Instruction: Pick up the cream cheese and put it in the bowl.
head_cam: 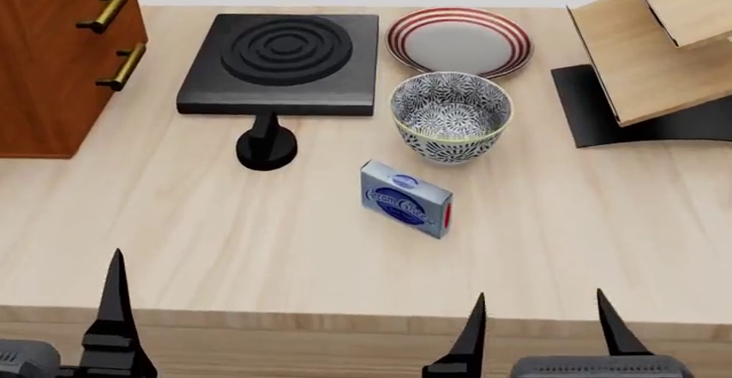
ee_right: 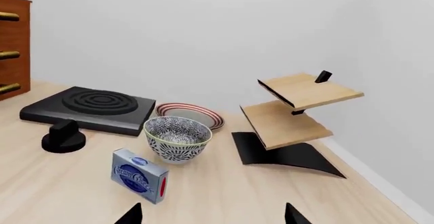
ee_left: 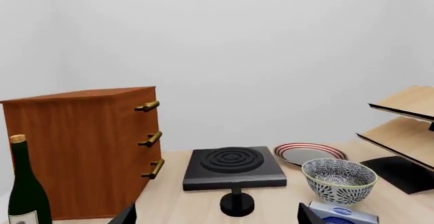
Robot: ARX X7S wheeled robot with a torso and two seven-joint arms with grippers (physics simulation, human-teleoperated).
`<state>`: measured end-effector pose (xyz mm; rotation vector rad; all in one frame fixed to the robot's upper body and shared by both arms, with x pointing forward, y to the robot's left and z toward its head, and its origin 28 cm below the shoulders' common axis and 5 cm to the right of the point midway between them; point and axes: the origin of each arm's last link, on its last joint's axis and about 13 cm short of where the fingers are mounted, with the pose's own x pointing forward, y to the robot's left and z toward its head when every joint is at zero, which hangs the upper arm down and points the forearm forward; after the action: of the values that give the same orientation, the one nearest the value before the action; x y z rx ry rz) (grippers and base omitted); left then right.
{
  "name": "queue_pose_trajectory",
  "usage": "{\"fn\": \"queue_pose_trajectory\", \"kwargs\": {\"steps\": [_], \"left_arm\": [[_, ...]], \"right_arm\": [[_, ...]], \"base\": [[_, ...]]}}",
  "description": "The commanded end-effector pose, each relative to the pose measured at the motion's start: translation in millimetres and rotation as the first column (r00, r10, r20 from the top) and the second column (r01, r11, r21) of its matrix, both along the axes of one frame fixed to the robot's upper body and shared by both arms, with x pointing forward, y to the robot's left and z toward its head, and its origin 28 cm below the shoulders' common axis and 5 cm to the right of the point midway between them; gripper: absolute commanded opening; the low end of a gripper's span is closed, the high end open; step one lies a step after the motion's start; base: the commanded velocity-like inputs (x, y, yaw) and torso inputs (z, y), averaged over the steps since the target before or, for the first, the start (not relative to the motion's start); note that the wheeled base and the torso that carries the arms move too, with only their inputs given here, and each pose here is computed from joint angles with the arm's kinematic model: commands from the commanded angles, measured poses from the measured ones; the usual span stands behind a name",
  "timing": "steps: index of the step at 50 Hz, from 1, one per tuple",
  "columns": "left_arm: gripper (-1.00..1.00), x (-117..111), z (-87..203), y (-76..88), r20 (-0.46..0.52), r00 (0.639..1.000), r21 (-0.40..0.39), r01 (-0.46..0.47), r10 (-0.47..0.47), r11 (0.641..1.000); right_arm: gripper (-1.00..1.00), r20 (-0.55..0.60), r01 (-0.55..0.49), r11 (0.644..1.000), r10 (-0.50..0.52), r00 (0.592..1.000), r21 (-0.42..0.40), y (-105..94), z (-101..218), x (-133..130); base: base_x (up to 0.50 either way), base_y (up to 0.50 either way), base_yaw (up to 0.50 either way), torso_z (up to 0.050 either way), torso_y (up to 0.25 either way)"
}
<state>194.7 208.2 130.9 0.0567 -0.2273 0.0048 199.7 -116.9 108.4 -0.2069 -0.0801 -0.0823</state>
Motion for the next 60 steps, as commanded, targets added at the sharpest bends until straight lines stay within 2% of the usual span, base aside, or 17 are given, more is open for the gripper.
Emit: {"fn": "queue_pose_trajectory", "kwargs": {"steps": [1,60], "left_arm": [[1.00,-1.2,-8.3,-2.1,-0.015,0.999,0.004,0.032,-0.032,0.999],[1.00,-0.8,-8.1,-3.4,-0.015,0.999,0.010,0.040,-0.040,0.999]], "right_arm": [[1.00,-0.009,0.000,1.000,0.000,1.000,0.008,0.3,-1.5,-0.1],[1.00,-0.025,0.013,1.000,-0.014,1.000,-0.017,-0.7,-2.3,0.5]], "base": [[0.33,0.00,0.00,0.000,0.000],[0.33,0.00,0.00,0.000,0.000]]}}
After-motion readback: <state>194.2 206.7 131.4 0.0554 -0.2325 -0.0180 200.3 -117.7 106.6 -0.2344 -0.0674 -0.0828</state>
